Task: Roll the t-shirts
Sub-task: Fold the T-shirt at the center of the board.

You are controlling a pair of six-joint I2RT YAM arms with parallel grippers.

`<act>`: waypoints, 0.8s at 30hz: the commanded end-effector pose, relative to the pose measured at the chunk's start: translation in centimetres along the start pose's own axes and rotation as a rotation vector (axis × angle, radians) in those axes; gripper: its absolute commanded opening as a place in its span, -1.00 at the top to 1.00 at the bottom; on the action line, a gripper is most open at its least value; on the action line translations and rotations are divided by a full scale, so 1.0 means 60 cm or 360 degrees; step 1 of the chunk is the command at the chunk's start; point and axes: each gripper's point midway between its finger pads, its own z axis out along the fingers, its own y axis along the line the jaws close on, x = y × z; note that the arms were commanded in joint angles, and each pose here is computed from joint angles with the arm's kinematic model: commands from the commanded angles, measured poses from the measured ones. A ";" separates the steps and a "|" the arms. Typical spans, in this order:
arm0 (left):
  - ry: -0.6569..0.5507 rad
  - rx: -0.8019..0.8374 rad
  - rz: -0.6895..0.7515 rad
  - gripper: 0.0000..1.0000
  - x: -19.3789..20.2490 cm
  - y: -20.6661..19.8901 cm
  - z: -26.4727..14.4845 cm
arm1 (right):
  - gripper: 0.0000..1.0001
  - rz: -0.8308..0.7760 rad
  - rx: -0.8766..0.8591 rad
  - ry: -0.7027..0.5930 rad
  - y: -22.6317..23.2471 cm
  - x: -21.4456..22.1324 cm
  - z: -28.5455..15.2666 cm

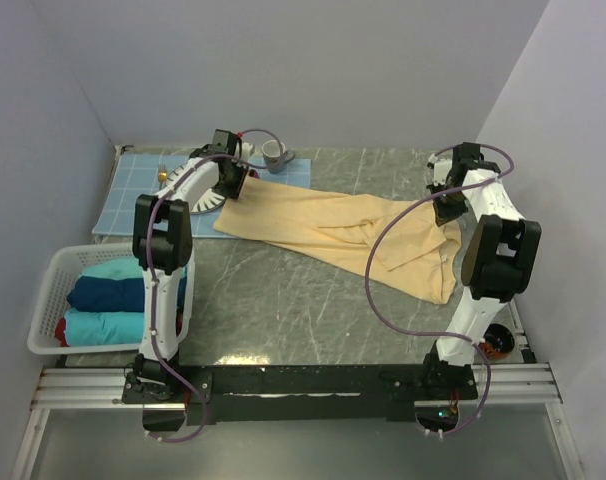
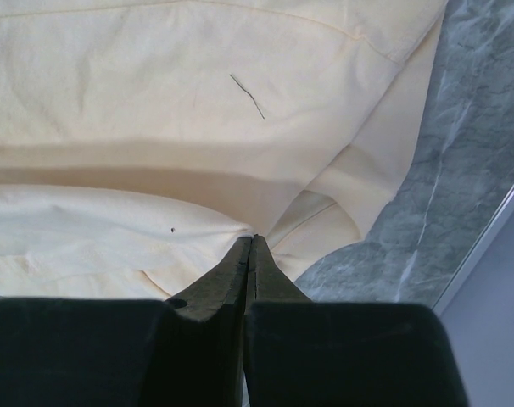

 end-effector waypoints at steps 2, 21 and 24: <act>-0.0159 -0.0080 -0.0006 0.30 -0.063 0.021 0.002 | 1.00 0.0022 0.0006 -0.0048 -0.003 -0.010 -0.019; -0.0203 -0.0196 -0.0103 0.98 -0.064 0.072 -0.051 | 1.00 0.0045 0.0059 -0.0052 -0.013 -0.013 -0.017; -0.0211 -0.0191 -0.0107 0.95 -0.067 0.073 -0.054 | 1.00 0.0055 0.0058 -0.0052 -0.013 -0.015 -0.014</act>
